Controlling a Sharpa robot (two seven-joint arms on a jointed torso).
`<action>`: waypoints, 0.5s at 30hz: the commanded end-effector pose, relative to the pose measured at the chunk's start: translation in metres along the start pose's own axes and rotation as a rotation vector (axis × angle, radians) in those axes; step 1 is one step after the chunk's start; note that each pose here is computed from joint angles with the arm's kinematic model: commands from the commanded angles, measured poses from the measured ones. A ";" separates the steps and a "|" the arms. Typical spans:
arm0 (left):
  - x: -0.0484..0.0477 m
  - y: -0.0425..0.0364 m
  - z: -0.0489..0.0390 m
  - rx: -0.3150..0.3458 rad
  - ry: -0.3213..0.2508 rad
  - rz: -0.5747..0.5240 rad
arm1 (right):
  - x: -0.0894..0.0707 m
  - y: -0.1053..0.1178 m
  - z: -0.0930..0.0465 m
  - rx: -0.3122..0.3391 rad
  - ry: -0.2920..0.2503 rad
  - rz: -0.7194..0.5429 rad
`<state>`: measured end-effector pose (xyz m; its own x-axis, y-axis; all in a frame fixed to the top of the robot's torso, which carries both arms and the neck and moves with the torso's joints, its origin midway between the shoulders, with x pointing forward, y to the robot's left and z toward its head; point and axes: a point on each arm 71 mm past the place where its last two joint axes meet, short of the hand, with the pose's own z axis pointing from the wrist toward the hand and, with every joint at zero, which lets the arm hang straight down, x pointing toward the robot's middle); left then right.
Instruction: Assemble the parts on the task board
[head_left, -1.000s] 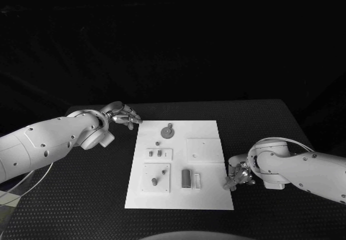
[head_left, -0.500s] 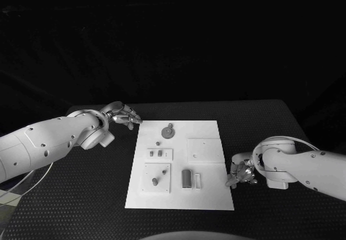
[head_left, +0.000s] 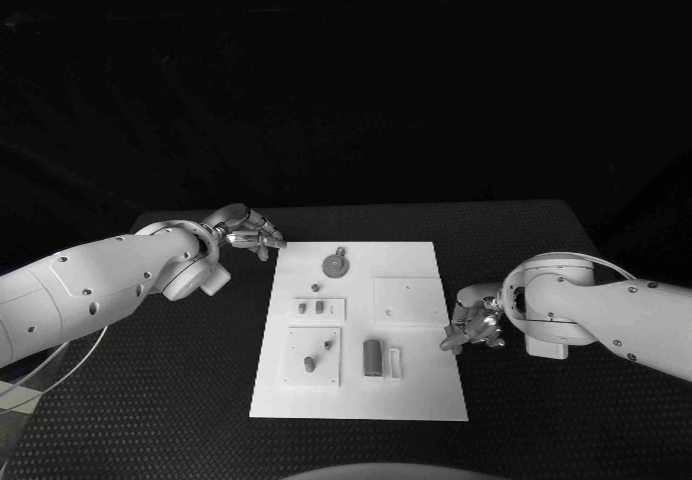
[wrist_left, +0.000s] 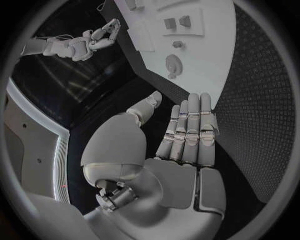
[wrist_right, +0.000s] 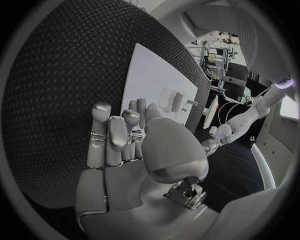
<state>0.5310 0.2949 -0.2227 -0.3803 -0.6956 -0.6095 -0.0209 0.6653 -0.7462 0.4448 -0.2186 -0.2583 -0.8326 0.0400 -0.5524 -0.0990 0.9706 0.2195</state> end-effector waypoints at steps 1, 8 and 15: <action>0.0009 -0.0022 0.0004 0.016 0.004 0.001 | 0.002 0.016 0.004 -0.065 0.015 0.053; 0.0024 -0.0044 0.0006 0.026 0.006 0.001 | 0.017 0.036 0.015 -0.121 0.052 0.172; 0.0026 -0.0047 0.0010 0.027 0.004 0.001 | 0.031 0.052 0.024 -0.153 0.081 0.163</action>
<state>0.5307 0.2927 -0.2224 -0.3826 -0.6951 -0.6087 -0.0145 0.6632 -0.7483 0.4274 -0.1639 -0.2826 -0.8823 0.1339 -0.4513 -0.0578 0.9206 0.3862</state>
